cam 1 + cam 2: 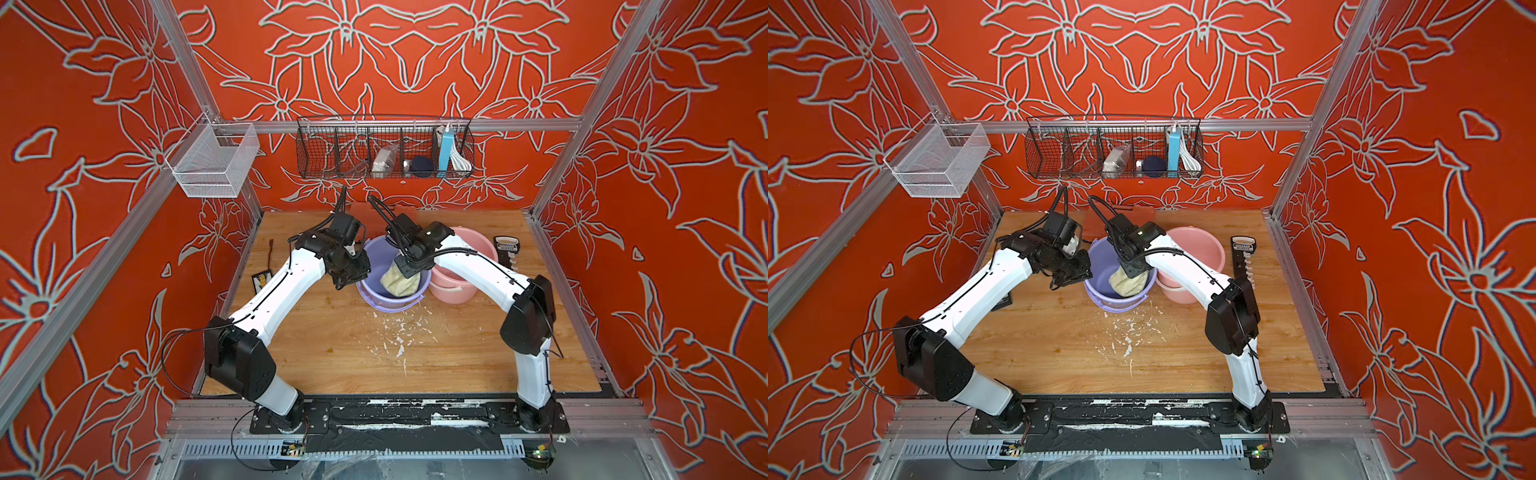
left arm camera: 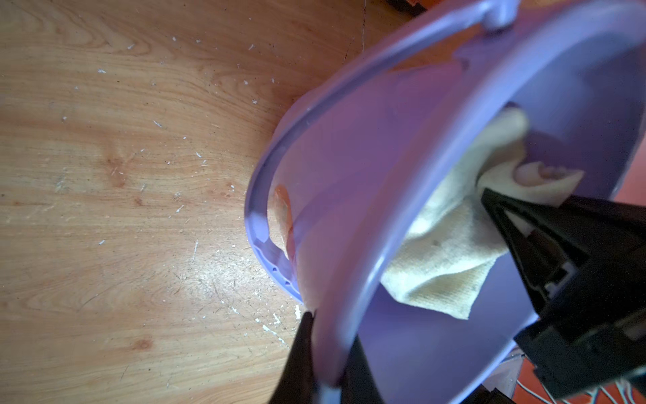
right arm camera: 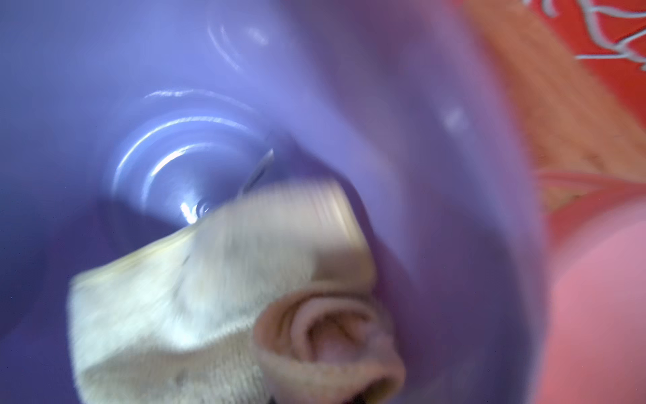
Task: Wipe the inside of the bucket with a cloth
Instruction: Wipe the dirt from the inside of the bucket.
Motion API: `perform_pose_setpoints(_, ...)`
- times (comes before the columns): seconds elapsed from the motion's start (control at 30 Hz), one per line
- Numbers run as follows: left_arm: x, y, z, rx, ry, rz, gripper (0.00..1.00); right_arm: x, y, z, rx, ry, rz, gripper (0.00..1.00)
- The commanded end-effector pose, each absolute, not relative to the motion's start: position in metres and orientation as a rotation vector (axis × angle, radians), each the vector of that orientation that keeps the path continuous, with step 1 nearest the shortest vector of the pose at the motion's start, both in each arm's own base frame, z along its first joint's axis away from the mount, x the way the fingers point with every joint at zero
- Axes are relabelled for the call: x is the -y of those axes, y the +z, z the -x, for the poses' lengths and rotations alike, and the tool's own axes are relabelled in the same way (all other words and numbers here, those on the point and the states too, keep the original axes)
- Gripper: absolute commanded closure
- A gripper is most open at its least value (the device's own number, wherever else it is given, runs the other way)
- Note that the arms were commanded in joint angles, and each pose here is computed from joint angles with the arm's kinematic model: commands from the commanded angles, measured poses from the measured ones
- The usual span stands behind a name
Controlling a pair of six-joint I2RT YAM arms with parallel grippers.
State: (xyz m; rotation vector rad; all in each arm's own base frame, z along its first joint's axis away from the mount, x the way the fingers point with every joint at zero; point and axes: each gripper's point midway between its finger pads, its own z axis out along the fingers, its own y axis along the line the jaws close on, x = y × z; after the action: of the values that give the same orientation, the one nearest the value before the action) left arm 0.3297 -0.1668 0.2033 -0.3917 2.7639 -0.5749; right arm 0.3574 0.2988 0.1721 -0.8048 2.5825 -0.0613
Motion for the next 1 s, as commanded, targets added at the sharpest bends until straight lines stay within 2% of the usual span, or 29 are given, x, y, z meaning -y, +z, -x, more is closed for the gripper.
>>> perform_pose_setpoints(0.0,0.166,0.212,-0.328,-2.740,-0.549,0.394,1.00,-0.324,0.184,-0.334,-2.588,0.251,0.842,1.00)
perform_pose_setpoints(0.17,0.169,0.214,-0.328,-2.737,-0.561,0.384,1.00,-0.384,0.216,-0.306,-2.451,0.823,0.921,1.00)
perform_pose_setpoints(0.27,0.174,0.214,-0.325,-2.744,-0.577,0.369,1.00,-0.402,0.233,-0.315,-2.391,0.918,0.896,1.00)
perform_pose_setpoints(0.53,0.183,0.219,-0.307,-2.748,-0.673,0.330,1.00,-0.414,0.240,-0.379,-2.381,0.686,0.852,1.00)
perform_pose_setpoints(0.67,0.176,0.223,-0.300,-2.721,-0.657,0.346,1.00,-0.394,0.238,-0.408,-2.401,0.439,0.780,1.00)
perform_pose_setpoints(0.83,0.168,0.234,-0.306,-2.671,-0.607,0.358,1.00,-0.351,0.228,-0.416,-2.461,0.195,0.748,1.00)
perform_pose_setpoints(0.97,0.163,0.239,-0.318,-2.645,-0.547,0.375,1.00,-0.329,0.232,-0.407,-2.472,0.130,0.752,1.00)
